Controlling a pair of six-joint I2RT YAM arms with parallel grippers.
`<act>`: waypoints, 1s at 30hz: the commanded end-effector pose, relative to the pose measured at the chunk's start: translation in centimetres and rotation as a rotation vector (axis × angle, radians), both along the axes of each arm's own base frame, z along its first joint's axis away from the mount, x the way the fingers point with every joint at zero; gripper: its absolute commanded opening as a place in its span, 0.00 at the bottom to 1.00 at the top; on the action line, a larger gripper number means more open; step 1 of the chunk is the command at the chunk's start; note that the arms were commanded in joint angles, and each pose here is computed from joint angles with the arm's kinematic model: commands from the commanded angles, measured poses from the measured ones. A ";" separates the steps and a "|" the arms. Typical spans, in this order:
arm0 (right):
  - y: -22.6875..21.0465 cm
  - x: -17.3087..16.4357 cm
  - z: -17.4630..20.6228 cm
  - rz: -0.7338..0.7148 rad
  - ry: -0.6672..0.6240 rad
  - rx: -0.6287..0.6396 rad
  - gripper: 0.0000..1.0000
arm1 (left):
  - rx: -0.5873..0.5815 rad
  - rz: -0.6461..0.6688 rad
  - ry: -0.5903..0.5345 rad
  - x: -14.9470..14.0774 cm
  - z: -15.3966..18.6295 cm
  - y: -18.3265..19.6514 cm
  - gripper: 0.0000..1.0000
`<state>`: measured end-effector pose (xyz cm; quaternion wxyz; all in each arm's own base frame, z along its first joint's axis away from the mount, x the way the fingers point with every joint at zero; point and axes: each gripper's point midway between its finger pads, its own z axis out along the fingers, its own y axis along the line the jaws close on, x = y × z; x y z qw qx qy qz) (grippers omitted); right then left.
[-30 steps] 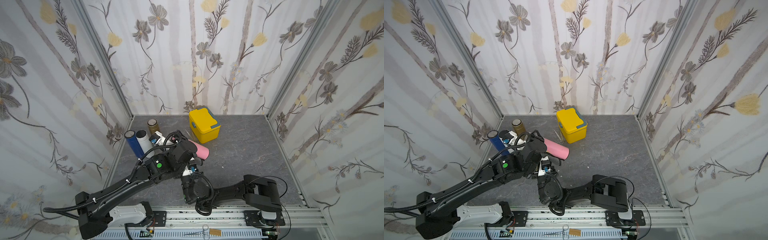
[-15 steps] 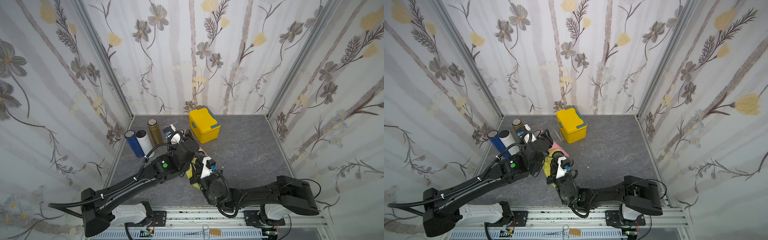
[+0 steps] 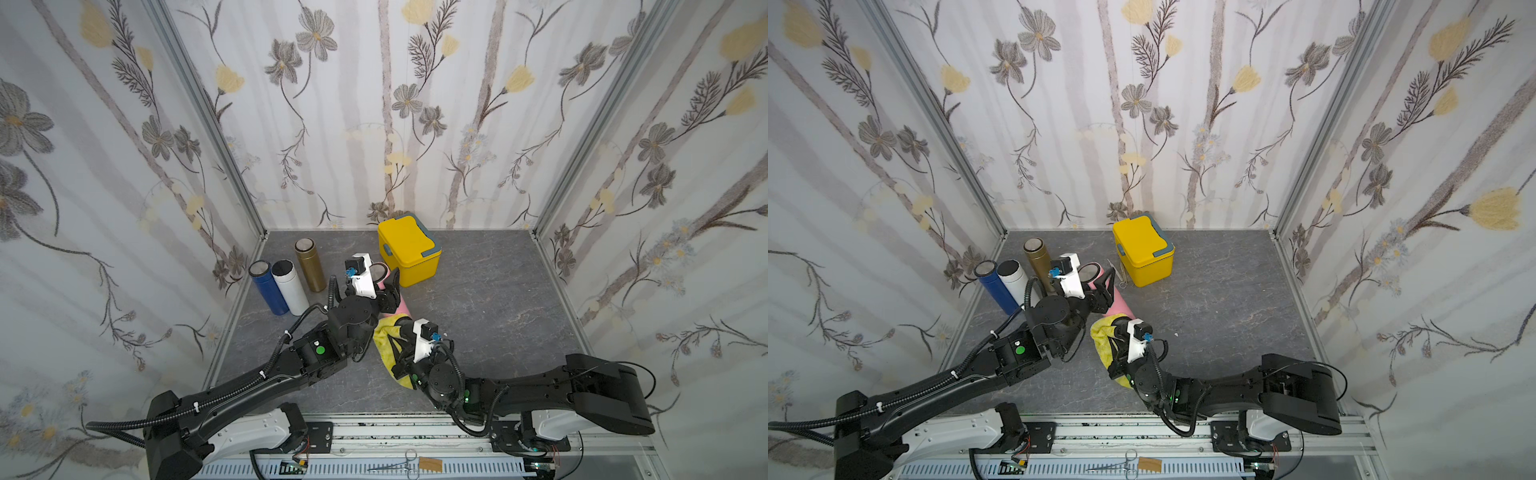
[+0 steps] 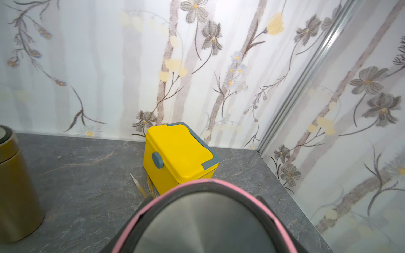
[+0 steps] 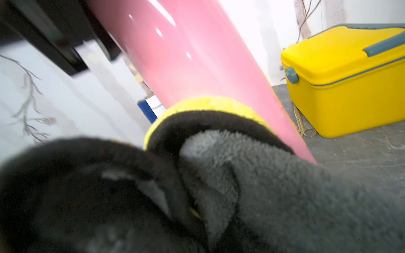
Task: Wipe the surface of the thermos
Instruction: Wipe the dirt from the surface of the thermos.
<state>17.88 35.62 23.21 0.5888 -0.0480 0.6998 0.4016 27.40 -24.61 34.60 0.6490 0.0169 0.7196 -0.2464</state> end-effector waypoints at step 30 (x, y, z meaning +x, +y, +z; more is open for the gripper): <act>-3.1 0.8 -4.1 0.026 0.079 0.072 0.00 | 0.041 -0.466 -0.422 -7.0 2.5 -3.5 0.00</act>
